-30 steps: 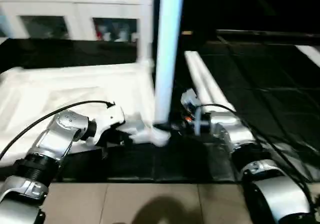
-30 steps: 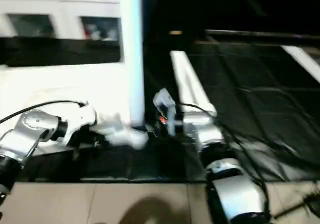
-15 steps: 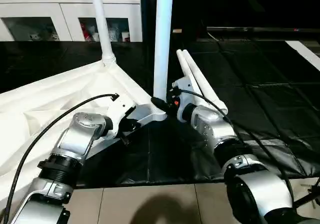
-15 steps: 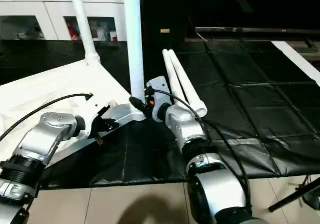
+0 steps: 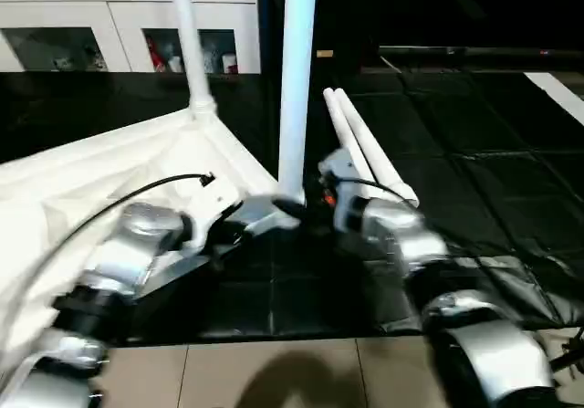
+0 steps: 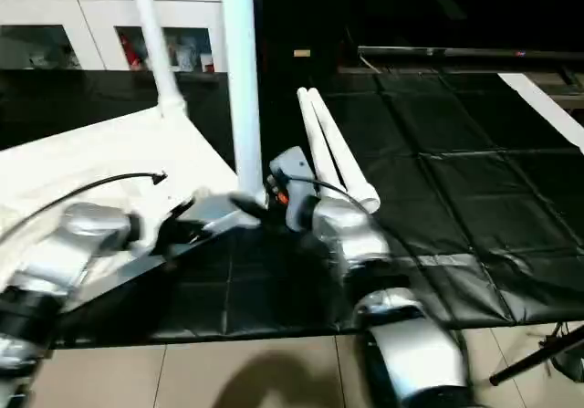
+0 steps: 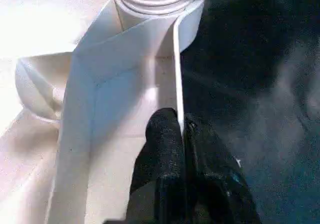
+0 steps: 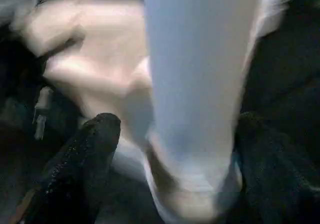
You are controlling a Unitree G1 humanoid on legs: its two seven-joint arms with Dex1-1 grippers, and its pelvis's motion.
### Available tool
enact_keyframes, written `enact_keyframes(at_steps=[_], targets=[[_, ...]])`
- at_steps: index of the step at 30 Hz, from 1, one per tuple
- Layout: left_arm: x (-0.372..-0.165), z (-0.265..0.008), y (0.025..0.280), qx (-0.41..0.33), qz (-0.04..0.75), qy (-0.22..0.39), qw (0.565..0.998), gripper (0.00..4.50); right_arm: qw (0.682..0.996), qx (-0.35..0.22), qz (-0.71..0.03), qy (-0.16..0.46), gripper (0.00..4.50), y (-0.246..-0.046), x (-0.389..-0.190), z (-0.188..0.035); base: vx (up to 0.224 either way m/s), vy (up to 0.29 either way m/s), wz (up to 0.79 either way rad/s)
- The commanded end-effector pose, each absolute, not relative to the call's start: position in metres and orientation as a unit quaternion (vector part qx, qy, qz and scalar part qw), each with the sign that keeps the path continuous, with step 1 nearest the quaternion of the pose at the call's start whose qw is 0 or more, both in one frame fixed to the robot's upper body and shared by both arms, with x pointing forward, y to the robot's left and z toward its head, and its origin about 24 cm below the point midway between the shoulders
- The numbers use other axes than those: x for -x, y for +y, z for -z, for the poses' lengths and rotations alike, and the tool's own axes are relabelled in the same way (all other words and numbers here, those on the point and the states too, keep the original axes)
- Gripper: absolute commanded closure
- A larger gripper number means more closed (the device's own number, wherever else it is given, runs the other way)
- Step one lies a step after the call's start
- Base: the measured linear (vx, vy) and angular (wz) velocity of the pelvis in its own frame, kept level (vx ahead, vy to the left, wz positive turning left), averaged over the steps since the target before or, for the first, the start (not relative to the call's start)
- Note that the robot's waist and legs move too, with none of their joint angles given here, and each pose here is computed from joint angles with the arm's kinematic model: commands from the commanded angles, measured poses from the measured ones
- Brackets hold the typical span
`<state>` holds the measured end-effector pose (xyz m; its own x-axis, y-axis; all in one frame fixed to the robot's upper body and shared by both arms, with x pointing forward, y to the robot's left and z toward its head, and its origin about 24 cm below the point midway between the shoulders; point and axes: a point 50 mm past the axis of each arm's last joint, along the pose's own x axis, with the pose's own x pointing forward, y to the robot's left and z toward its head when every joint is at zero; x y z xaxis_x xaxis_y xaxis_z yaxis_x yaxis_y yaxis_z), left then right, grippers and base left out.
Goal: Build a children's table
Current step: Rotate leg to tighten
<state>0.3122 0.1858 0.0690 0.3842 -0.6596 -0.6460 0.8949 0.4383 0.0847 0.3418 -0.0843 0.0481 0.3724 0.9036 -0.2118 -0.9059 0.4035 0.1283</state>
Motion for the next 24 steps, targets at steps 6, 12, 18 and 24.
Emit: enact_keyframes(at_steps=[6, 12, 18, 24], targets=[[-0.305, -0.075, 0.188, -0.258, 0.561, 0.265, 0.740, 4.50, 0.771, 0.024, -0.620, 0.142, 0.11, -0.094, -0.339, -0.056, 0.000, 0.000, 0.00], [-0.299, -0.077, 0.192, -0.268, 0.618, 0.276, 0.685, 4.50, 0.720, 0.049, -0.678, 0.141, 0.11, -0.098, -0.337, -0.066, 0.000, 0.000, 0.00], [-0.298, -0.078, 0.190, -0.275, 0.643, 0.272, 0.661, 4.50, 0.694, 0.046, -0.706, 0.135, 0.26, -0.095, -0.335, -0.068, 0.000, 0.000, 0.00], [-0.296, -0.075, 0.189, -0.279, 0.650, 0.270, 0.653, 4.50, 0.667, 0.020, -0.731, 0.142, 0.71, -0.089, -0.331, -0.068, 0.000, 0.000, 0.00]])
